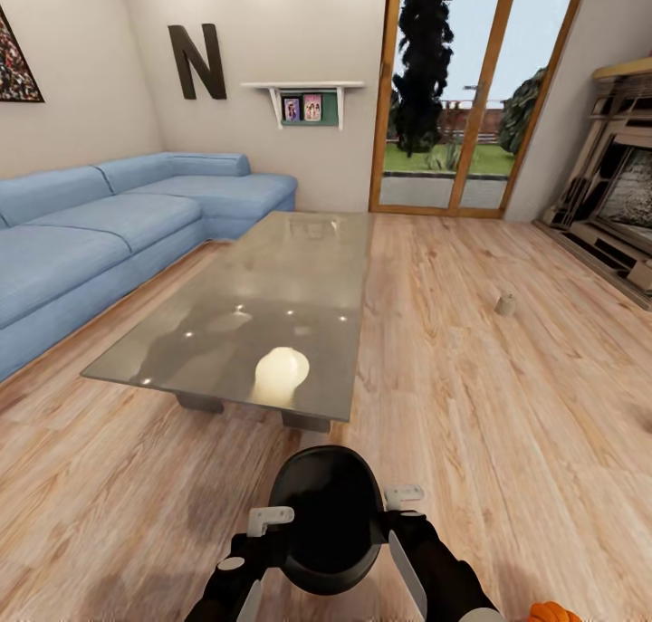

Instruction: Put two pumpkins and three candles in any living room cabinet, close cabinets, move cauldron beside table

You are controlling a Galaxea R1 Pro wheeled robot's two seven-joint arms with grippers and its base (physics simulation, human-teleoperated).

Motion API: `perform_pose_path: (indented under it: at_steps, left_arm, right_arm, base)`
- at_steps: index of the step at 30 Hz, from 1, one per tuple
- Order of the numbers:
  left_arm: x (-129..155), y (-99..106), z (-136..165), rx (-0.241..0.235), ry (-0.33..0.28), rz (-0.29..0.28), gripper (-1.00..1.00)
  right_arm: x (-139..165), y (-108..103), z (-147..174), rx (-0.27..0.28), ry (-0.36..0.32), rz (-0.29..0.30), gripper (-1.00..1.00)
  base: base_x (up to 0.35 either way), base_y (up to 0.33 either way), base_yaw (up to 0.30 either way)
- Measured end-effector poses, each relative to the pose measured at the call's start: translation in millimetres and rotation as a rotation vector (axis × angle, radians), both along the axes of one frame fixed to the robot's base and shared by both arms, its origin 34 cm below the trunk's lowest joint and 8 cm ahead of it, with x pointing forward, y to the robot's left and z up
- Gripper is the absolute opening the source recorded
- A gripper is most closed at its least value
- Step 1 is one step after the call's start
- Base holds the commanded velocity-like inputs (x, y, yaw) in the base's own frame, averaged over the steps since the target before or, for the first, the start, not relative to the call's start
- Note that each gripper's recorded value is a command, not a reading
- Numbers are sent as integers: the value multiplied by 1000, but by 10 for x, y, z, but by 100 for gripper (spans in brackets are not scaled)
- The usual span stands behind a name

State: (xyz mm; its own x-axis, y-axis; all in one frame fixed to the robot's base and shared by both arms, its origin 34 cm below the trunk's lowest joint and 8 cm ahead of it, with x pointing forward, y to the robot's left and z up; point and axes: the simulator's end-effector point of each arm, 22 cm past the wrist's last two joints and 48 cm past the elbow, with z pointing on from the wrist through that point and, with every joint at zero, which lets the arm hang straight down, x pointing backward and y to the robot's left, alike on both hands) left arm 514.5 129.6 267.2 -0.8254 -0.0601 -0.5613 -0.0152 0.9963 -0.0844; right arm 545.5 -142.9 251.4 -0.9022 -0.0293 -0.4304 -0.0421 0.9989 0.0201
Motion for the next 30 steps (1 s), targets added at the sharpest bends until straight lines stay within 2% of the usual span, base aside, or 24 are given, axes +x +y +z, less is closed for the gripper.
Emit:
perform_pose_path:
  at_steps: [8,18,19,20,23,24,25,30]
  left_arm:
    - [-49,0,-93,0,21,0,-100]
    - [-43,1,-86,1,18,-1,-100]
    - [-42,1,-86,1,18,-1,-100]
    - [-74,-13,-112,-30,34,33,-100]
    - [-104,-74,-135,-53,42,18,-100]
    - [-116,-82,-146,-55,45,15,100]
    - [-44,-156,-68,-88,22,5,100]
    - [-40,-161,-63,-90,21,4,100]
  right_arm:
    - [-53,0,-100,0,21,0,-100]
    - [-47,1,-95,1,19,0,-100]
    - [-47,1,-95,1,19,0,100]
    - [-49,47,-94,31,21,-17,100]
    - [-52,47,-95,32,22,-18,100]
    - [-51,48,-95,32,22,-18,100]
    - [-49,50,-92,33,21,-18,100]
    - [-49,50,-92,33,21,-19,100]
  base:
    - [0,0,0]
    - [0,0,0]
    - [0,0,0]
    - [0,0,0]
    - [0,0,0]
    - [0,0,0]
    - [0,0,0]
    - [0,0,0]
